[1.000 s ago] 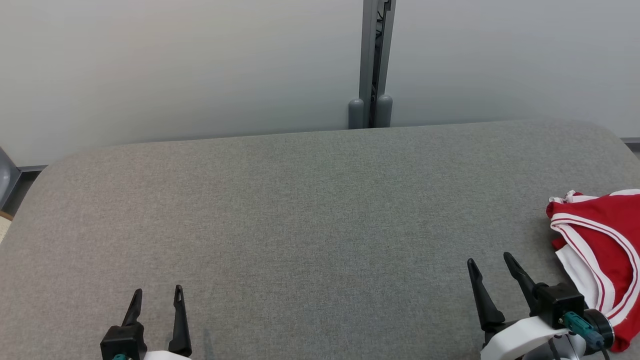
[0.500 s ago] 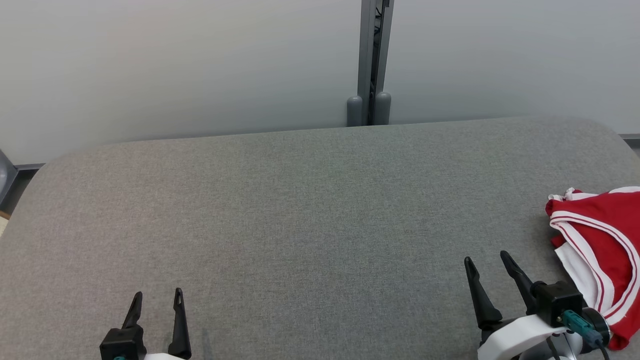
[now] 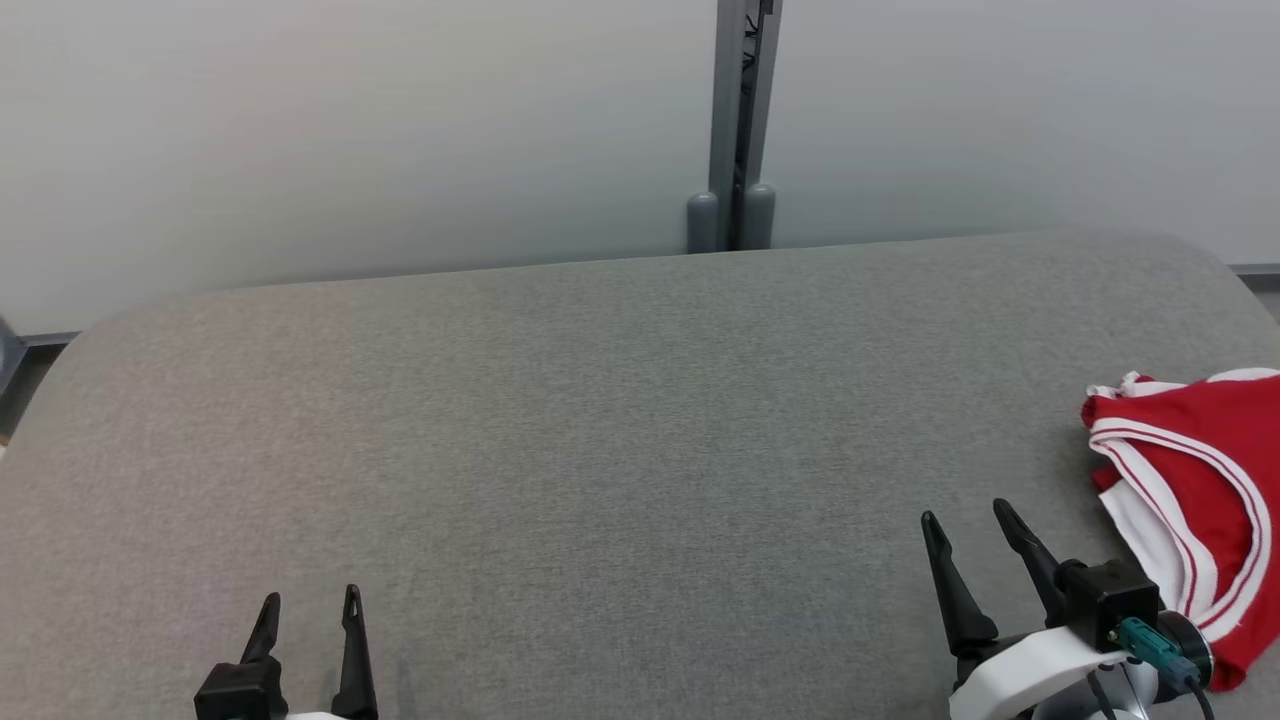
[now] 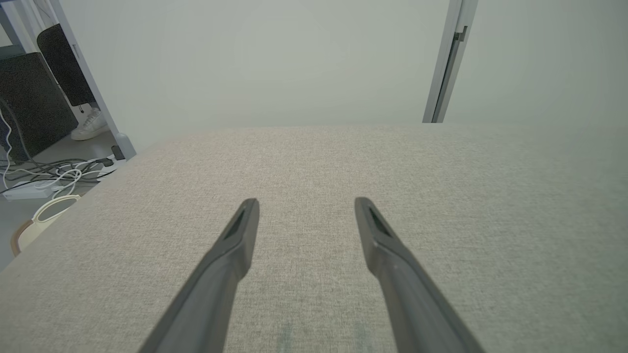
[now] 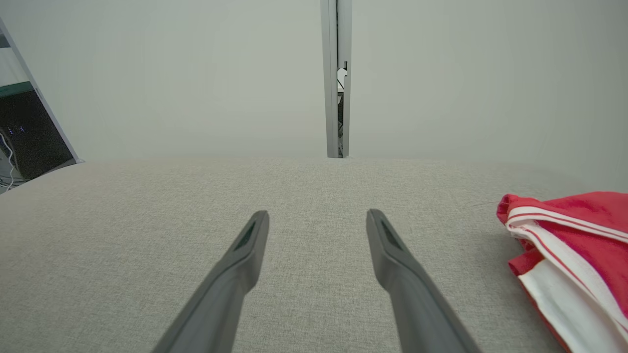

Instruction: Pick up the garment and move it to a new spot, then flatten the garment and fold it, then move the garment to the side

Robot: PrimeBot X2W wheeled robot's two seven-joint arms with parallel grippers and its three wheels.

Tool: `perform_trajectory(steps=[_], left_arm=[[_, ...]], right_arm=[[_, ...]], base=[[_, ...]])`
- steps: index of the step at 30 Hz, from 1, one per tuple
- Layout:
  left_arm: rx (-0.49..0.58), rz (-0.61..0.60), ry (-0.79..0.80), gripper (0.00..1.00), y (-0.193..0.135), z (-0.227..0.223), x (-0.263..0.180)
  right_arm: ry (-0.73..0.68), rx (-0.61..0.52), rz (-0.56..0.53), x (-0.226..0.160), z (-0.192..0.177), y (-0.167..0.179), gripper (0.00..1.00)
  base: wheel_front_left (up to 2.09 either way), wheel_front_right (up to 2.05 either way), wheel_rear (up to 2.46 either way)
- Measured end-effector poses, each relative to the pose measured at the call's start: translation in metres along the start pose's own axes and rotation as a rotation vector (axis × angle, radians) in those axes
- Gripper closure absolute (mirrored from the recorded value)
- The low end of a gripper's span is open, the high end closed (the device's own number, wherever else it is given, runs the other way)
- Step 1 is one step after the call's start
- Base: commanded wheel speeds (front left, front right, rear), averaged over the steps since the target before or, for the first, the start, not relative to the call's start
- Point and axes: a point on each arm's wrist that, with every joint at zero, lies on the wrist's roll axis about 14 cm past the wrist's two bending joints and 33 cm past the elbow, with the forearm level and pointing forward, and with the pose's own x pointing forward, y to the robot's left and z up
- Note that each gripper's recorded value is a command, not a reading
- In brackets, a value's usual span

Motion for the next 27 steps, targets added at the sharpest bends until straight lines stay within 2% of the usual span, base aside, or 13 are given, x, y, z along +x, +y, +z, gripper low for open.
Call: perform_trajectory(steps=[5,9,10,15,27], left_arm=[[0.004,-0.057,0.003,0.0,-0.019,0.0,0.008],[-0.018,-0.068,0.01,0.0,-0.021,-0.001,0.009],[-0.02,-0.073,0.011,1.0,-0.022,-0.001,0.01],[-0.03,-0.067,0.087,1.0,-0.022,-0.024,0.0],[-0.264,-0.015,0.134,1.0,-0.014,-0.025,0.004]], right_arm=[[0.004,0.003,-0.051,-0.01,-0.002,-0.016,0.0],[0.009,0.005,-0.043,-0.01,-0.003,-0.012,0.0],[0.009,0.005,-0.043,-0.01,-0.004,-0.012,1.0],[0.079,0.033,-0.053,-0.023,-0.028,-0.01,1.0],[0.072,0.257,-0.135,-0.021,-0.024,-0.025,1.0]], base=[[0.0,0.0,0.0],[0.0,0.0,0.0],[0.0,0.0,0.0],[0.0,0.0,0.0],[0.0,0.0,0.0]])
